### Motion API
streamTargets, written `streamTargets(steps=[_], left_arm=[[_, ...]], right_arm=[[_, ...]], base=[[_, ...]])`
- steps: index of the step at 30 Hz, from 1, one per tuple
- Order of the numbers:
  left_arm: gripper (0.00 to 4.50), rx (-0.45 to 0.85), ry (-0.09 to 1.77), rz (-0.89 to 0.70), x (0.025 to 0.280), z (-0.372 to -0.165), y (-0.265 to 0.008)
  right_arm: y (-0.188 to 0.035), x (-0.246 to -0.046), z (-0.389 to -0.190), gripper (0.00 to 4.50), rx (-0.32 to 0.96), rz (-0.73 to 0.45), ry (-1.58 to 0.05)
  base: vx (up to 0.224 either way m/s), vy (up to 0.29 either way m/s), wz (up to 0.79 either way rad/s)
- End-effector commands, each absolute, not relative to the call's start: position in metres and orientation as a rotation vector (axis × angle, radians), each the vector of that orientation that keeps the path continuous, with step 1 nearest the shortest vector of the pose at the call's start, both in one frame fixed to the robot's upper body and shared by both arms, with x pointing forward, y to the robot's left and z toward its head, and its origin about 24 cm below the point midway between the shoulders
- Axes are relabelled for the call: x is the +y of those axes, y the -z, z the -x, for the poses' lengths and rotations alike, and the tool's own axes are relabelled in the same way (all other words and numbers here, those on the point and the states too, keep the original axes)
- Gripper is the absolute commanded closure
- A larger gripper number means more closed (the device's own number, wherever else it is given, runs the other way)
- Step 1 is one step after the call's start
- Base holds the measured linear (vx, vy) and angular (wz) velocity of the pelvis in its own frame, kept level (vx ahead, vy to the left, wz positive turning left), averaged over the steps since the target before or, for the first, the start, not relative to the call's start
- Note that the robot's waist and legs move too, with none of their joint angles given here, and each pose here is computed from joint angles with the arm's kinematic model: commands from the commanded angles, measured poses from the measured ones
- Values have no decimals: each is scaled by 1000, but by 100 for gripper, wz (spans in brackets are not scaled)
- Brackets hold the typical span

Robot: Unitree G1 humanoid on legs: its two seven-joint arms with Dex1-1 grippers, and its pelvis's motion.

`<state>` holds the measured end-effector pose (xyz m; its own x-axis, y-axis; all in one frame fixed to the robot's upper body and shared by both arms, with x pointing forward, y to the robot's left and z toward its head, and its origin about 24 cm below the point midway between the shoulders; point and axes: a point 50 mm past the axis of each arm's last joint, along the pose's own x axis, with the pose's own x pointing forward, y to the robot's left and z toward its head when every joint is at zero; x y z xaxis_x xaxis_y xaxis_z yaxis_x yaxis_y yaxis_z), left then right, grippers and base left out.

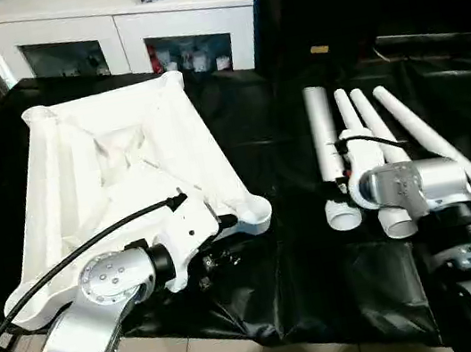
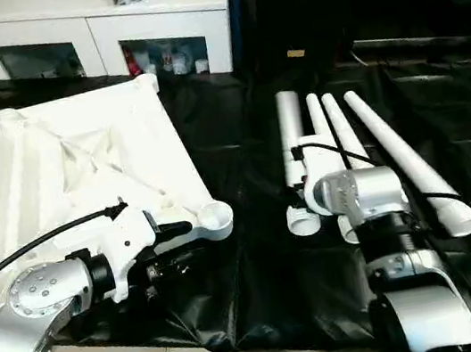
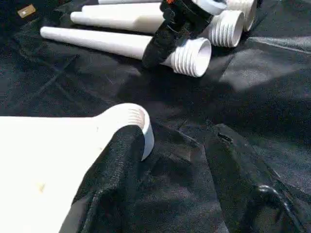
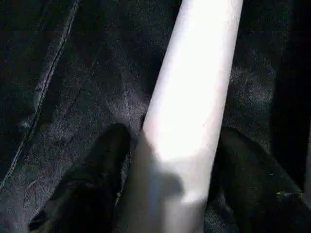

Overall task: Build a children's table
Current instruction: Pick table leg

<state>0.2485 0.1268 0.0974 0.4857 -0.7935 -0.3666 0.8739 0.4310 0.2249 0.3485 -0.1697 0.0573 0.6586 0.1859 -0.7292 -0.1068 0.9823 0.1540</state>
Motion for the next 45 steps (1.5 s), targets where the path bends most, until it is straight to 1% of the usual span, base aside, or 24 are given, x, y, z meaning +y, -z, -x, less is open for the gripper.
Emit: streamTargets(steps=[1, 3, 5, 6, 10, 12, 17, 22, 24, 26, 28, 29, 30, 32, 34, 35, 37, 39, 40, 41, 42, 43, 44, 45], left_arm=[[213, 200, 1065, -437, 124, -247, -101], [213, 197, 1061, -437, 125, -249, -102], [213, 196, 1054, -442, 126, -251, -103], [213, 195, 1052, -444, 127, -251, -103], [213, 195, 1038, -450, 132, -254, -103], [213, 182, 1009, -443, 135, -257, -106], [213, 137, 957, -380, 137, -259, -113], [213, 111, 901, -319, 138, -265, -116], [179, 112, 877, -277, 134, -269, -118], [179, 130, 839, -216, 130, -277, -119], [162, 145, 815, -196, 129, -281, -119], [140, 139, 805, -153, 125, -284, -120], [135, 133, 804, -125, 122, -286, -122], [116, 104, 768, -7, 114, -298, -129], [95, 105, 744, 57, 112, -302, -132], [95, 102, 726, 145, 110, -310, -138], [73, 94, 732, 190, 107, -312, -141], [54, 81, 761, 345, 100, -318, -151], [47, 80, 765, 364, 99, -319, -153], [38, 63, 789, 471, 92, -324, -161], [27, 56, 804, 516, 88, -326, -165], [17, 56, 804, 516, 88, -326, -165], [11, 61, 855, 615, 76, -330, -172], [8, 69, 887, 616, 70, -329, -173]], right_arm=[[-53, -168, -348, 184, 868, -127, -158], [-52, -164, -348, 211, 881, -139, -168], [-50, -161, -349, 217, 885, -152, -167], [-49, -161, -350, 232, 885, -156, -166], [-47, -155, -352, 251, 882, -181, -166], [-48, -152, -355, 253, 869, -223, -167], [-53, -149, -357, 257, 830, -226, -191], [-58, -147, -357, 257, 790, -263, -218], [-62, -148, -357, 257, 733, -323, -248], [-66, -151, -356, 257, 664, -396, -288], [-67, -154, -356, 257, 619, -404, -297], [-70, -158, -356, 257, 571, -427, -313], [-72, -160, -356, 257, 545, -443, -323], [-82, -168, -353, 257, 422, -524, -406], [-86, -170, -348, 257, 379, -547, -454], [-94, -169, -341, 257, 324, -589, -549], [-97, -169, -337, 257, 311, -598, -589], [-106, -166, -324, 258, 248, -623, -741], [-108, -165, -321, 259, 241, -625, -767], [-111, -164, -314, 259, 219, -626, -837], [-112, -164, -311, 259, 214, -626, -862], [-112, -164, -311, 259, 214, -626, -862], [-113, -162, -304, 259, 209, -636, -917], [-113, -160, -301, 259, 211, -631, -939]], base=[[0, 0, 0], [0, 0, 0], [0, 0, 0], [0, 0, 0], [0, 0, 0], [0, 0, 0], [0, 0, 0], [0, 0, 0], [0, 0, 0], [0, 0, 0], [0, 0, 0], [0, 0, 0], [0, 0, 0], [0, 0, 0], [0, 0, 0], [0, 0, 0], [0, 0, 0], [0, 0, 0], [0, 0, 0], [0, 0, 0], [0, 0, 0], [0, 0, 0], [0, 0, 0], [0, 0, 0]])
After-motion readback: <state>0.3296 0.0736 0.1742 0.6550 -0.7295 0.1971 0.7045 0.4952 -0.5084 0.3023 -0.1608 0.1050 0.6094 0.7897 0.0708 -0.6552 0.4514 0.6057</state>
